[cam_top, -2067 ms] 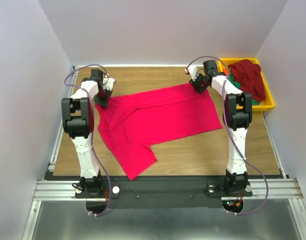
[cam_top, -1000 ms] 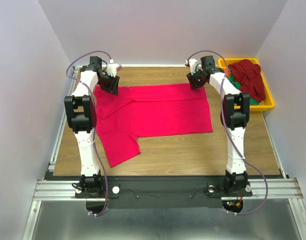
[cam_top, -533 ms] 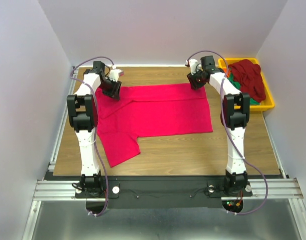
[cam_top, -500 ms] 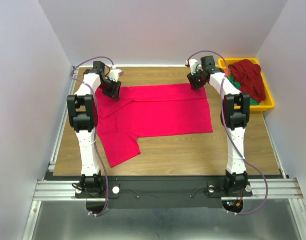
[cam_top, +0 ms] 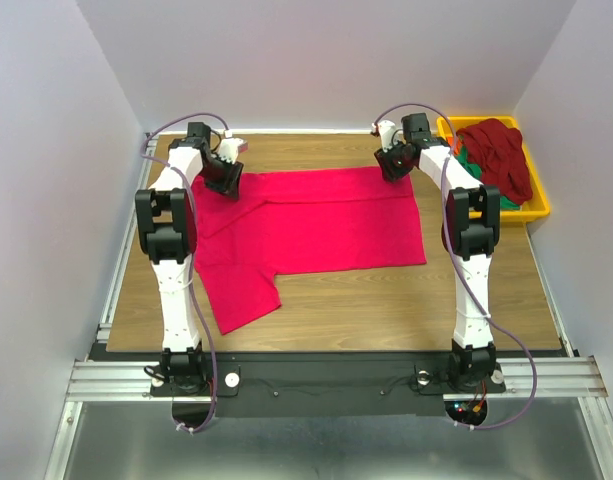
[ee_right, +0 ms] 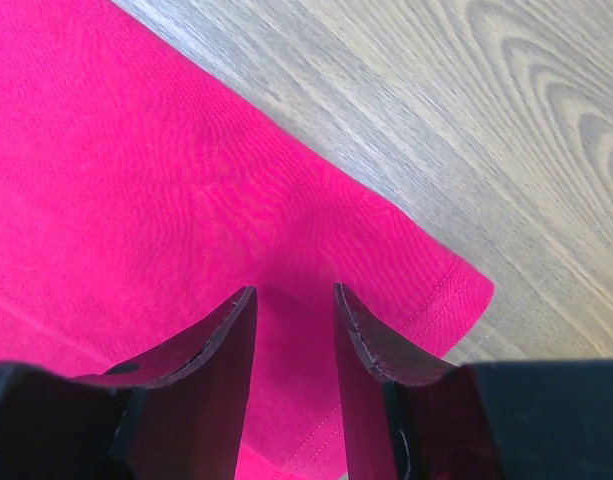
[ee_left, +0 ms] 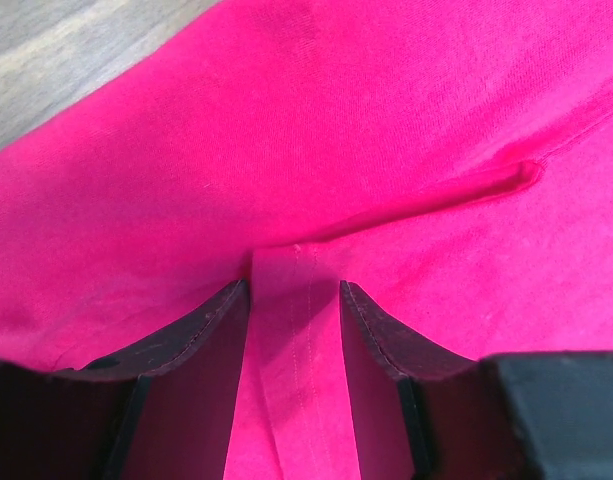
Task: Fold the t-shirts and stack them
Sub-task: Fold the tshirt
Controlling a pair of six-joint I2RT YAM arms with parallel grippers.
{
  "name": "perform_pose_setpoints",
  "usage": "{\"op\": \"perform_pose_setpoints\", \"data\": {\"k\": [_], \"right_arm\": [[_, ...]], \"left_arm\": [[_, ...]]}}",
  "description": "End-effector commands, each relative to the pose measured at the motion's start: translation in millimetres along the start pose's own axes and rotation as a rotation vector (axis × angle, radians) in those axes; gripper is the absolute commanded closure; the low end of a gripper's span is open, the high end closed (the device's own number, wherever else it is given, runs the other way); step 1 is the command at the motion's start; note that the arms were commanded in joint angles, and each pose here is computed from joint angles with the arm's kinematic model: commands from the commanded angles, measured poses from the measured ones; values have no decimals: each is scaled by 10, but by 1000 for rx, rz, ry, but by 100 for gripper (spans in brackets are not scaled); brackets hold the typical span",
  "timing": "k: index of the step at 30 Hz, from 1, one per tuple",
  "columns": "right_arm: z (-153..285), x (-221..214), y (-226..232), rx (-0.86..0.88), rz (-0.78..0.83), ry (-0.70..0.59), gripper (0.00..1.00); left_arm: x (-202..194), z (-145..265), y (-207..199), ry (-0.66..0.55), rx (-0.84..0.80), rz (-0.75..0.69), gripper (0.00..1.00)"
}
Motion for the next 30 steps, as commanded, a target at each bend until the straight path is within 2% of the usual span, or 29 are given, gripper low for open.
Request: {"op": "perform_pose_setpoints", "data": {"k": [1, 6, 11, 12, 15, 17, 19, 21, 22, 25, 30], "right_arm": [[86, 41, -79, -27, 15, -11, 58], [91, 49, -88, -30, 17, -12, 58], [118, 64, -97, -36, 20, -13, 58], [120, 57, -95, -36, 22, -11, 58], [129, 53, -100, -39, 27, -8, 58], [130, 52, -103, -41, 30, -7, 58], [155, 62, -117, -46, 30, -9, 59], [170, 66, -121, -48, 35, -9, 58], [184, 69, -125, -51, 37, -8, 58], [212, 42, -117, -54, 47, 2, 58], [299, 37, -152, -70, 46, 6, 58]], "left_arm": [[129, -8, -146, -26, -31, -31, 48], [162, 54, -234, -49, -65, -47, 64], [285, 398, -401, -127, -70, -97, 80], [268, 480, -459, -133, -71, -110, 87], [110, 512, -602, -90, -87, -159, 97], [-33, 522, -691, -42, -112, -199, 99], [-231, 524, -768, 10, -133, -226, 98], [-375, 530, -827, 46, -148, -253, 91], [-508, 525, -868, 80, -162, -264, 78], [-807, 569, -1016, 175, -227, -332, 65], [-954, 719, -1194, 221, -285, -380, 57]]}}
Point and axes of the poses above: each gripper's point midway between its finger pads, its own z axis back along the fingers, its own y axis along the line the jaws close on, x = y × z, the point moved 2 cm from there along z, back along the fingers, and after that the axes turned 10 degrees about z, right-handed, at the moved point
